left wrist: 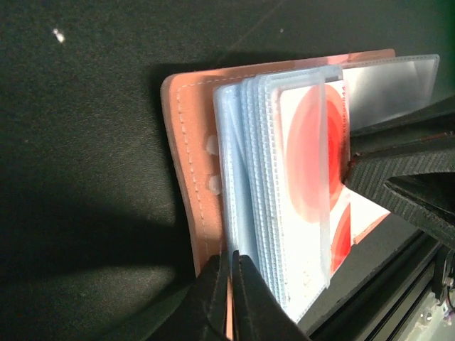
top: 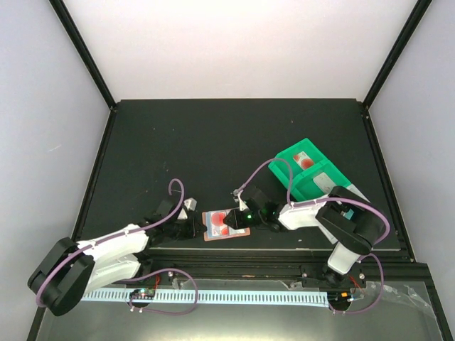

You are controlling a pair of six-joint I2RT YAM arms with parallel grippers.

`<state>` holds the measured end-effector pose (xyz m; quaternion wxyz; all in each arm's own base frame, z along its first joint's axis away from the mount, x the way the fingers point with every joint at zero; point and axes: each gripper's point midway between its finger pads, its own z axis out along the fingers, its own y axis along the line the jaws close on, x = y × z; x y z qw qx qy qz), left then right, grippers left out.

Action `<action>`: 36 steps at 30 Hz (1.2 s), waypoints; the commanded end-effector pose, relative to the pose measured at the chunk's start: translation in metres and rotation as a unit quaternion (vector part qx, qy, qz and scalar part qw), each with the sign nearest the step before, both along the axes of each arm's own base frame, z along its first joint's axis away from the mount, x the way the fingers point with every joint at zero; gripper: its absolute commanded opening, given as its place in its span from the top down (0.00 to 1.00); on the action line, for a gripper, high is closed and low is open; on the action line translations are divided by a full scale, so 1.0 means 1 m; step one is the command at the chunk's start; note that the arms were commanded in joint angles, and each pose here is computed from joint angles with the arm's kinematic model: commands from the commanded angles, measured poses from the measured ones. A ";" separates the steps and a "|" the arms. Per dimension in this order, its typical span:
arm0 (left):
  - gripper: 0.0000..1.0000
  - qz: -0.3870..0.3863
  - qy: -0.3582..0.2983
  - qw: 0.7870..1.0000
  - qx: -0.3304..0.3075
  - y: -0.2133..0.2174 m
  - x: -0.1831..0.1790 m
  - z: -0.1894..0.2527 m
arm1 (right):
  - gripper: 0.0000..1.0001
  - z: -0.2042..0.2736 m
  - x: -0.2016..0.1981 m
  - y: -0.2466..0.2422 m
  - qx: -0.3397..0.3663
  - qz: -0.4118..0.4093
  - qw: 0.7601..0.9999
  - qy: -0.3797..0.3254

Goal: Take the credit cards out of the card holder

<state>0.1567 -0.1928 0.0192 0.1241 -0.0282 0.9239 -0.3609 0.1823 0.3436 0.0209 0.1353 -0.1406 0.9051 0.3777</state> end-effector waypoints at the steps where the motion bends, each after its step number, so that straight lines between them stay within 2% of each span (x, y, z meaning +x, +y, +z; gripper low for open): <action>1: 0.98 0.001 -0.008 1.000 0.020 0.005 0.003 -0.006 | 0.83 -0.014 -0.002 -0.020 -0.044 -0.012 0.999 0.003; 10: 0.98 0.008 -0.016 0.999 0.027 0.008 0.006 -0.002 | 0.83 -0.008 0.002 -0.026 -0.051 -0.023 0.998 -0.009; 13: 0.98 0.010 -0.013 1.000 0.023 0.007 0.006 0.002 | 0.83 -0.002 -0.002 -0.018 -0.029 -0.012 1.000 -0.004; 17: 0.96 -0.002 -0.016 1.000 -0.005 -0.002 0.006 0.019 | 0.80 0.007 -0.004 -0.010 -0.002 -0.005 1.000 0.004; 25: 0.91 0.002 -0.050 0.997 -0.058 -0.013 0.013 0.046 | 0.77 0.005 0.000 -0.003 -0.006 -0.005 1.000 0.009; 36: 0.91 -0.010 -0.025 0.998 -0.058 -0.019 0.011 0.021 | 0.77 -0.004 -0.003 -0.003 -0.012 -0.001 1.000 0.021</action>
